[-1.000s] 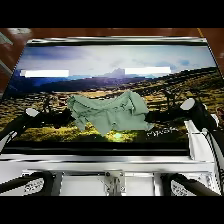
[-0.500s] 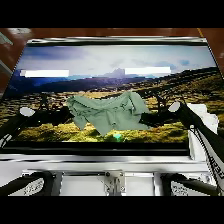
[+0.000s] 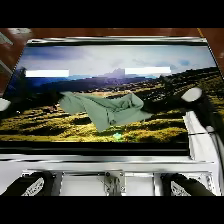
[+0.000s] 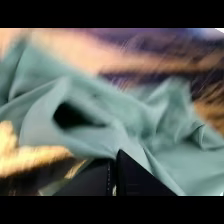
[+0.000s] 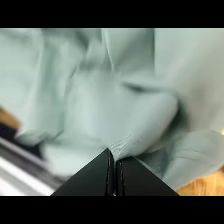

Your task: Fold the shirts.

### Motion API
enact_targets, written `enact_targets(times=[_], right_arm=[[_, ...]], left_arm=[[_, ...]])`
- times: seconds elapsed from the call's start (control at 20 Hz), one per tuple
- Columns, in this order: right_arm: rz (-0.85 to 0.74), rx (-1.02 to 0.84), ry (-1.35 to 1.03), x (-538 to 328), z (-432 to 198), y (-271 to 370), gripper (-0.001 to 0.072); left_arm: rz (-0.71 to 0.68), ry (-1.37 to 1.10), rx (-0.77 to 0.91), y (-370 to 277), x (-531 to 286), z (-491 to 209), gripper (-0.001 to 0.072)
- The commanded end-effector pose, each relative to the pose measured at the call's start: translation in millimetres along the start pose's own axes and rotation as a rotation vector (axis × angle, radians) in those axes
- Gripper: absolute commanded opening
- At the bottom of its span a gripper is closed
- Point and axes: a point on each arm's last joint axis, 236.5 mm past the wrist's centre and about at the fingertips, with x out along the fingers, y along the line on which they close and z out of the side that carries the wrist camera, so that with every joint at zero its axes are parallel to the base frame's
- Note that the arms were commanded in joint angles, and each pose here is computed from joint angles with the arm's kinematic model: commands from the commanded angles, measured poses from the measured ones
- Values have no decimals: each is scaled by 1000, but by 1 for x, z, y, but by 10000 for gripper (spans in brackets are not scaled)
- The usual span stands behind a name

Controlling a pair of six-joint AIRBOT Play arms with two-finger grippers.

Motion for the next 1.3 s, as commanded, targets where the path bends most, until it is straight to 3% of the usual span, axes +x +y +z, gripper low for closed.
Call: enact_targets(times=[0.0,0.15,0.3,0.5,0.7,0.85,1.05,1.15,1.25], right_arm=[[-20,-235,-497,-165,91,79,64],[-195,-274,-917,-328,115,112,63],[-292,-279,-921,-365,89,119,64],[-173,-330,-915,-369,77,159,64],[-132,-380,-940,-384,67,186,64],[-163,-333,-865,-377,52,179,64],[-266,-279,-541,-332,1,137,64],[-225,-343,-474,-323,-17,149,65],[-120,-521,-505,-325,-27,190,64]], left_arm=[[-69,-452,263,-106,-142,122,39],[76,-790,459,-162,-282,178,38],[293,-797,417,-151,-334,172,38],[154,-862,505,-215,-360,150,40],[134,-902,550,-240,-378,129,40],[188,-771,543,-221,-358,111,39],[333,-483,478,-162,-323,70,39],[303,-530,507,-179,-331,66,39],[210,-665,573,-221,-351,64,40]])
